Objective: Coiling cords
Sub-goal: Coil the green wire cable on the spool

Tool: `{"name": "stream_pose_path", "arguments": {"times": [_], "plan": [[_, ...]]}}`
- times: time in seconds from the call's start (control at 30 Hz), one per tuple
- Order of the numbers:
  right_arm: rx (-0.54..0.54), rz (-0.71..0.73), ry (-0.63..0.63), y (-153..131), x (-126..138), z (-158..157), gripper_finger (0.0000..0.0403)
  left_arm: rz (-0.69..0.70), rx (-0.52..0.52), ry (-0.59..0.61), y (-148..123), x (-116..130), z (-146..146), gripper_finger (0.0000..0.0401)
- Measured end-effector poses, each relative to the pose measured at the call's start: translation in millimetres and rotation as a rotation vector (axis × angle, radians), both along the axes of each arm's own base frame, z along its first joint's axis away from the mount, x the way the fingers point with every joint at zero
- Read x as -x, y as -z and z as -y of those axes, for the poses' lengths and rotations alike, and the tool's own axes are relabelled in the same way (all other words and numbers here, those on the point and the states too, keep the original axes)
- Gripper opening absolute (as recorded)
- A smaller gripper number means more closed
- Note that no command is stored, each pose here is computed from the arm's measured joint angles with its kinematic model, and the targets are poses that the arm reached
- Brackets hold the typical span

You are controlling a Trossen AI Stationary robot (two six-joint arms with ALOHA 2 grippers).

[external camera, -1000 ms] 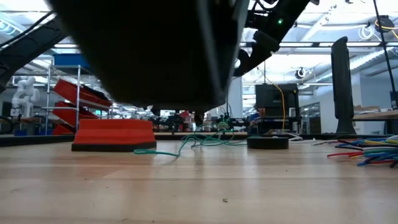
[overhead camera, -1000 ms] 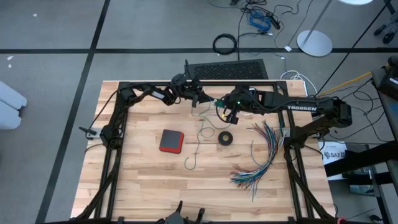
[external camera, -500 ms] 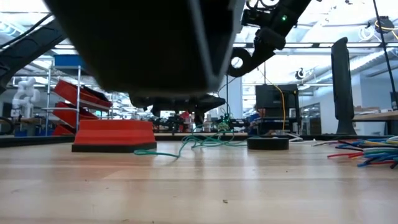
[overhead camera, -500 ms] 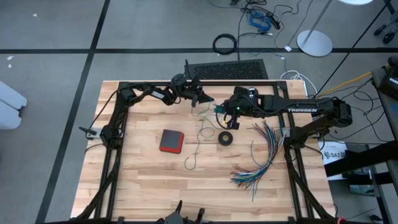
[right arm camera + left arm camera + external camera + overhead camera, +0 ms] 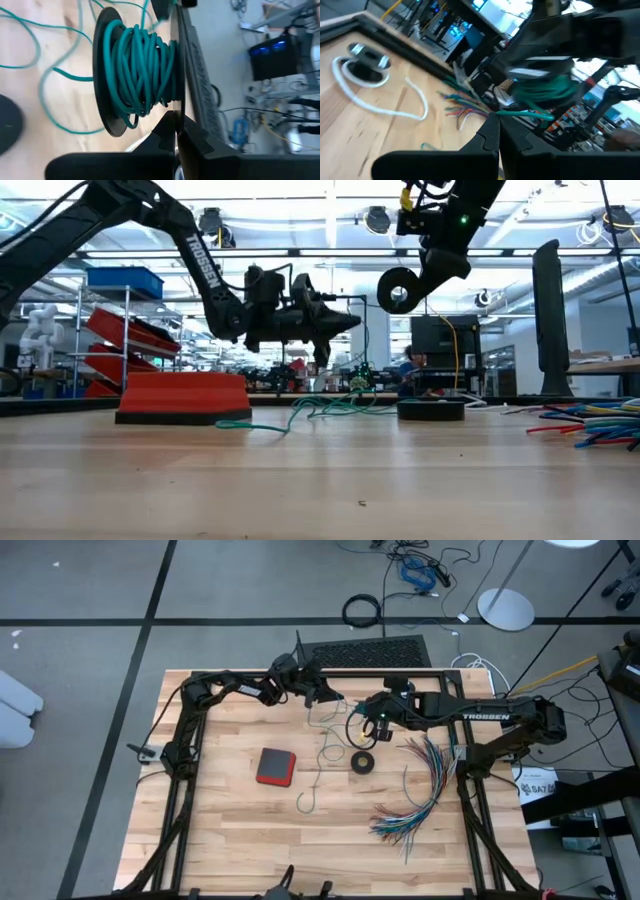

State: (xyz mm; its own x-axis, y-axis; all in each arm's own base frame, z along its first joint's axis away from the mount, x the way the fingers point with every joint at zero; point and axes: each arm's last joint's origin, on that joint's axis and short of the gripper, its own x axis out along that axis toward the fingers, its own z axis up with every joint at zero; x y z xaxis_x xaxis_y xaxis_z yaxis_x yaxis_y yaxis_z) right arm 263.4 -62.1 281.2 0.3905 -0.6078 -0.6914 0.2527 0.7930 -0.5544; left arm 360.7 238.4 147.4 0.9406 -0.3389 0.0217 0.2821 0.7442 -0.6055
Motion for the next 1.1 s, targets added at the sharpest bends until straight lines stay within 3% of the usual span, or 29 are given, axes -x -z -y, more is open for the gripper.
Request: {"name": "stream_pose_path", "arguments": {"times": [0.33,0.6,0.8,1.1], "plan": [[0.125,-0.081,0.045,5,-3,4,0.0000,0.036,-0.014,0.039,-31,-3,13,0.0000],[0.238,-0.027,0.168,16,-22,11,0.0000,-0.012,0.041,0.024,-30,-10,23,0.0000],[0.279,0.010,0.256,17,-22,14,0.0000,-0.015,0.039,0.004,-31,-9,23,0.0000],[0.294,0.017,0.258,15,-23,15,0.0000,0.048,-0.022,-0.006,-57,-6,28,0.0000]]}}
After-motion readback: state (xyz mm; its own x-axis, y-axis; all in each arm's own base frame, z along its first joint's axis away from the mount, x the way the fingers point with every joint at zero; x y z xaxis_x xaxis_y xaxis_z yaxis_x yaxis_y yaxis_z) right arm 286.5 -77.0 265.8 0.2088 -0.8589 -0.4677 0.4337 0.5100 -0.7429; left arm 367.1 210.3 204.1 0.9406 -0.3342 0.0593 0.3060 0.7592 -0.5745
